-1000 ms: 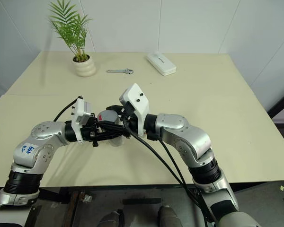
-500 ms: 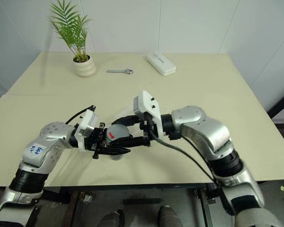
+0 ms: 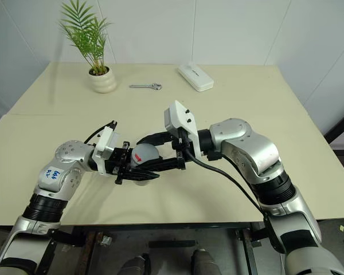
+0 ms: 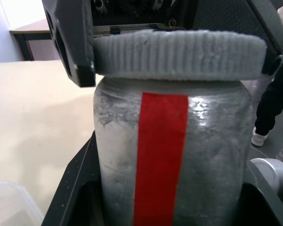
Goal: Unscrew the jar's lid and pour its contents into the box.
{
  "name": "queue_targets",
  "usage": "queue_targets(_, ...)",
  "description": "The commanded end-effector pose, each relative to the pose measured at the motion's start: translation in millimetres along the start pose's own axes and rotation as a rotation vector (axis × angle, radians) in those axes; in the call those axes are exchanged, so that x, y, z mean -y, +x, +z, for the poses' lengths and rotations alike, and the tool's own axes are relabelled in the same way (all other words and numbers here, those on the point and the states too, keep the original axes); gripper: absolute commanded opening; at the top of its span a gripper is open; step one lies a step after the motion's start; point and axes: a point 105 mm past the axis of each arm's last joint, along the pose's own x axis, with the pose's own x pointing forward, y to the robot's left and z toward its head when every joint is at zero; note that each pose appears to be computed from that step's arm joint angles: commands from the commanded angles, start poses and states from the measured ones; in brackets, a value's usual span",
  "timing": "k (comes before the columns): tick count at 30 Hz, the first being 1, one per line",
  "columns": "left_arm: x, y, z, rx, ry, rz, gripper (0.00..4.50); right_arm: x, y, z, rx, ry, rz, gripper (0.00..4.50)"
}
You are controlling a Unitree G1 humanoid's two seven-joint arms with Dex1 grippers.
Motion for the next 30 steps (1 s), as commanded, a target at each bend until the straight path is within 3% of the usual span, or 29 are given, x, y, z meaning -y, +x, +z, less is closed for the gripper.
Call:
queue_targets(1,-5,-14,14,0.015,0.071,0.053,2.00,7,-7,4,0.028,0.034,-0.059,2.54)
queue_targets(17,-2,-3,7,0.012,0.061,0.015,2.00,3,17,4,0.048,0.095,-0.046,2.54)
queue_targets(23,-4,-6,14,0.053,0.072,0.047,2.00,2,12,3,0.064,0.100,-0.076,4.45)
queue_targets(30,-3,-14,15,0.059,0.068,0.072,2.00,4,-1,6,0.066,0.042,-0.122,4.45)
